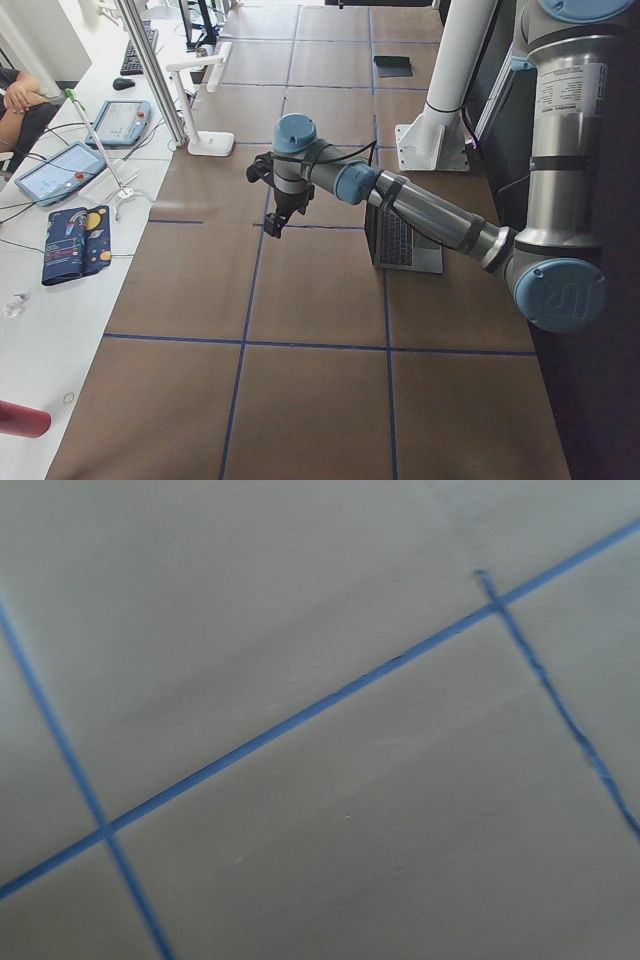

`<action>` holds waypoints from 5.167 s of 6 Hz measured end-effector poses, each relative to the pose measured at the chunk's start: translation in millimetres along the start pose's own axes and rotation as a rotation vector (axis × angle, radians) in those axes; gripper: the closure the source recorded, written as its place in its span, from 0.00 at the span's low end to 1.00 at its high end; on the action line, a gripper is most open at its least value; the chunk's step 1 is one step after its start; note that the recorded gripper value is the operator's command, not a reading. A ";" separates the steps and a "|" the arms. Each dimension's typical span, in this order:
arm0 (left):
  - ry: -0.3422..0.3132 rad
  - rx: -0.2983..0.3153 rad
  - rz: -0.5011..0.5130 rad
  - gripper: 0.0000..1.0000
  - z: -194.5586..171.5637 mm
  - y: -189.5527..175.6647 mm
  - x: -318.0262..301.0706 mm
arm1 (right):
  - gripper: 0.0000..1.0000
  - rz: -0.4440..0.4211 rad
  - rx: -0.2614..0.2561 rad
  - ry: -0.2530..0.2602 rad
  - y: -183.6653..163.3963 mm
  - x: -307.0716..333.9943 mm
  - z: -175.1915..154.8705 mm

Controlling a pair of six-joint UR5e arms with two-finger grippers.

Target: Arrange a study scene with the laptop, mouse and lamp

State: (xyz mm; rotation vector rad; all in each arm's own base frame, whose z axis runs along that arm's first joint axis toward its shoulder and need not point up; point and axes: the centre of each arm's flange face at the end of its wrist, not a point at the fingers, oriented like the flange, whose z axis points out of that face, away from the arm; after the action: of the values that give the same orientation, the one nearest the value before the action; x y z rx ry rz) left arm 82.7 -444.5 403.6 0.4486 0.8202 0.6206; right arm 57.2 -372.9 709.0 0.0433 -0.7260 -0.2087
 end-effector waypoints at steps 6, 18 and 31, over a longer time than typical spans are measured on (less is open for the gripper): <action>0.216 -0.025 0.677 0.03 22.3 7.3 157.0 | 0.00 0.006 -0.005 -0.001 1.3 1.7 2.1; 0.290 -0.082 0.818 0.98 74.3 0.7 172.3 | 0.00 0.021 -0.024 -0.005 5.9 8.3 11.4; 0.058 0.056 0.748 0.99 74.8 -343.6 170.9 | 0.00 0.022 -0.024 -0.005 6.0 8.5 11.6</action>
State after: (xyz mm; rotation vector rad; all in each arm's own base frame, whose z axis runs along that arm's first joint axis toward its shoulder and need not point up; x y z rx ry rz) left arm 345.3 -593.8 155.4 0.8017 0.7143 1.3071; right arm 56.7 -368.4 723.9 0.0119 -0.7288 -0.1961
